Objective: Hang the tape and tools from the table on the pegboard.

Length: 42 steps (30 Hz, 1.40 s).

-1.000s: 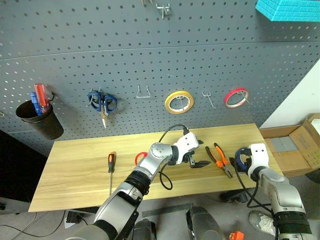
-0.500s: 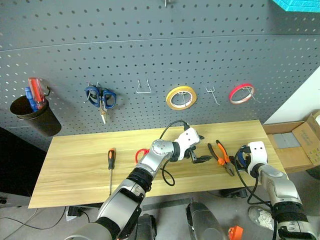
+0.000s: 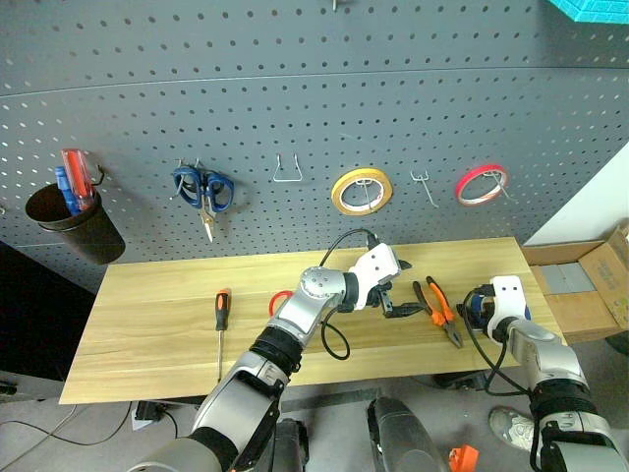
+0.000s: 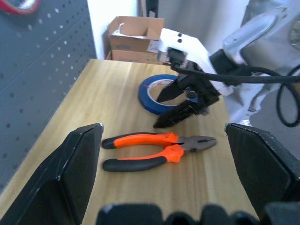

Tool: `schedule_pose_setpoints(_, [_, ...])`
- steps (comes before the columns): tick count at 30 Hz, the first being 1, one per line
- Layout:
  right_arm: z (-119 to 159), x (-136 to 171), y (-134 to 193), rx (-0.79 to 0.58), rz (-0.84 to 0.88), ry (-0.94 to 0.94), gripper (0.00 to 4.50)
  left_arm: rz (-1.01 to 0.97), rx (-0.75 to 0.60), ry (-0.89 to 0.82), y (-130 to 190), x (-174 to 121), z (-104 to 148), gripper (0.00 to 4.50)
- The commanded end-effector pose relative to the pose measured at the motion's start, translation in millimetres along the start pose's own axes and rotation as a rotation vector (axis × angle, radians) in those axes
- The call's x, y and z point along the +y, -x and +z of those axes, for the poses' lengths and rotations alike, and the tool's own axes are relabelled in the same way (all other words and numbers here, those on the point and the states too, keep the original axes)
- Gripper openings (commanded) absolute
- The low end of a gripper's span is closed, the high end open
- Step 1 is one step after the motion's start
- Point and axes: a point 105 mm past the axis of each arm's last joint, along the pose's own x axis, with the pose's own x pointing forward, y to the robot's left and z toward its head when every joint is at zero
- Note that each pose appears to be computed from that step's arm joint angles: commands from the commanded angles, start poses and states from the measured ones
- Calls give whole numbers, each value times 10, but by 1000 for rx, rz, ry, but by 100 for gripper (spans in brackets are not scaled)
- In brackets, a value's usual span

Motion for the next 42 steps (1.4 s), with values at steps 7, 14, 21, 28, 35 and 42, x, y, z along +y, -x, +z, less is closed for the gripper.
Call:
schedule_pose_setpoints(7, [-23,-65,12,-7,-17,-12,40,-89,-36,8,-64,-101,166,450])
schedule_pose_setpoints(14, [320,58,233,-170,-43,218,40,-1,-5,-42,167,43,77,450])
schedule_pose_setpoints(21, [572,913,743,-479,130,454,40,176,13,37,726,-65,-151,450])
schedule_pose_setpoints(28, [863,1372,927,-762,225,586,40,403,-111,286,1083,66,131,450])
schedule_pose_setpoints(35, [1053,1510,707,-827,266,610,40,479,-180,331,1247,232,432,450])
schedule_pose_setpoints(42, [1339,1503,509,-855,309,586,40,427,-145,315,1164,215,401,450])
